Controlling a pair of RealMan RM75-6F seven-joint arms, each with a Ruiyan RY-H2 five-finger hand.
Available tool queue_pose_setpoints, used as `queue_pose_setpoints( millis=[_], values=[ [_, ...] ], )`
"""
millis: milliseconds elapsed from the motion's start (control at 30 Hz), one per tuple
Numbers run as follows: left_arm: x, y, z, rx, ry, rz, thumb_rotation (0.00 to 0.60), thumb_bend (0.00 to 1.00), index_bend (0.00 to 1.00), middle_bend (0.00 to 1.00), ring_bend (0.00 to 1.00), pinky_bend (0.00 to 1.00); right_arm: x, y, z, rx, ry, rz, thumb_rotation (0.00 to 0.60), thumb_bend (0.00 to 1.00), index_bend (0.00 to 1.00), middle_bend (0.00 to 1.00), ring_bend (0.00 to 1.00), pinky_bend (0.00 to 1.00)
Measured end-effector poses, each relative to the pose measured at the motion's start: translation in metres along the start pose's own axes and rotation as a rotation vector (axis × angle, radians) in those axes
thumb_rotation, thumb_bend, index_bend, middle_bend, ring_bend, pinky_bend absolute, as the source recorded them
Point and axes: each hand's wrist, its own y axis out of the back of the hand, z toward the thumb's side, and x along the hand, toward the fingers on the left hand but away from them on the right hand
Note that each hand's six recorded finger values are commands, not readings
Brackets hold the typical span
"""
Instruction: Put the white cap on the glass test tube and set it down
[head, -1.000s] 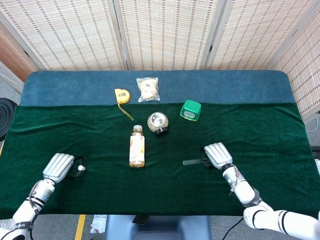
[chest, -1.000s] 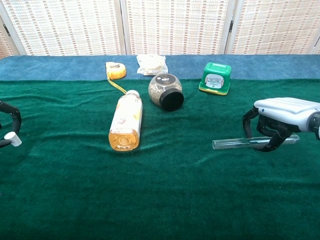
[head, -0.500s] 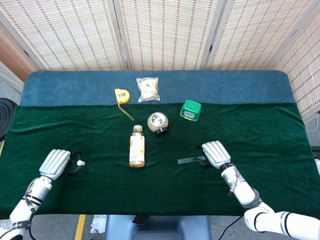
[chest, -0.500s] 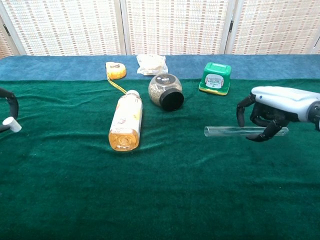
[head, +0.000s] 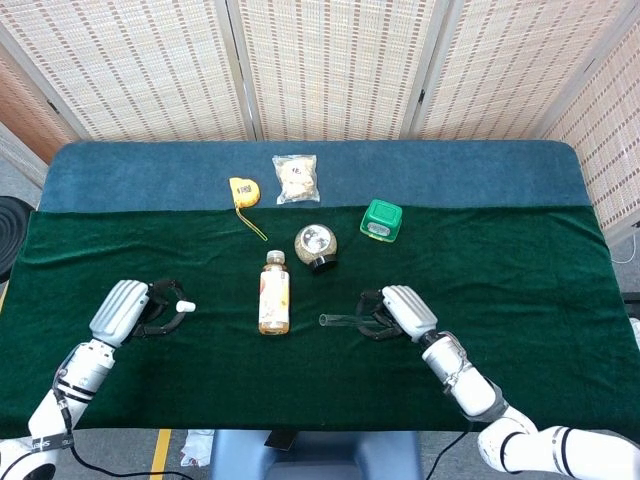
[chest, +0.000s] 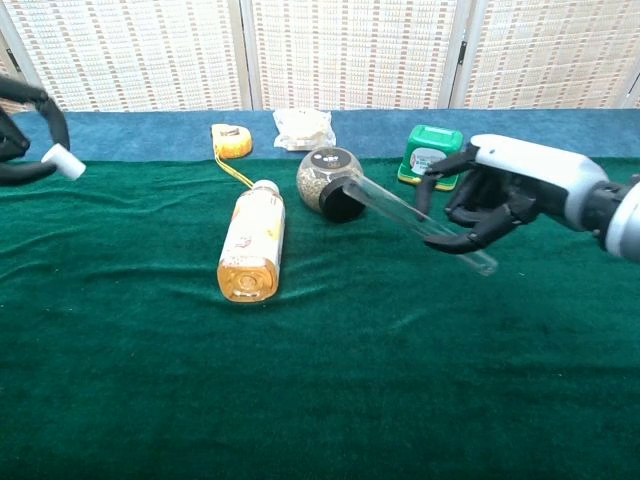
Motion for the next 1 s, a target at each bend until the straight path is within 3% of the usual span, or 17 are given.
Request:
queue_pose_setpoints(
  millis=[133, 300, 1000],
  values=[
    [0.005, 0.004, 0.018, -0.055, -0.05, 0.042, 0.6, 0.56, 0.62, 1.0, 0.89, 0.84, -0.009, -0.009, 0.017, -0.071, 0.043, 0.009, 0.6, 0.72, 0.8, 0.97, 1.0, 1.0],
    [0.009, 0.003, 0.037, -0.121, -0.097, 0.046, 0.6, 0.56, 0.62, 1.0, 0.89, 0.84, -0.019, -0.017, 0.034, -0.144, 0.08, 0.009, 0.6, 0.73, 0.8, 0.97, 1.0, 1.0],
    [0.016, -0.016, 0.084, -0.096, -0.223, 0.034, 0.6, 0.56, 0.62, 1.0, 0.89, 0.84, -0.039, -0.039, 0.064, -0.202, 0.121, 0.018, 0.6, 0.73, 0.8, 0.97, 1.0, 1.0]
  ],
)
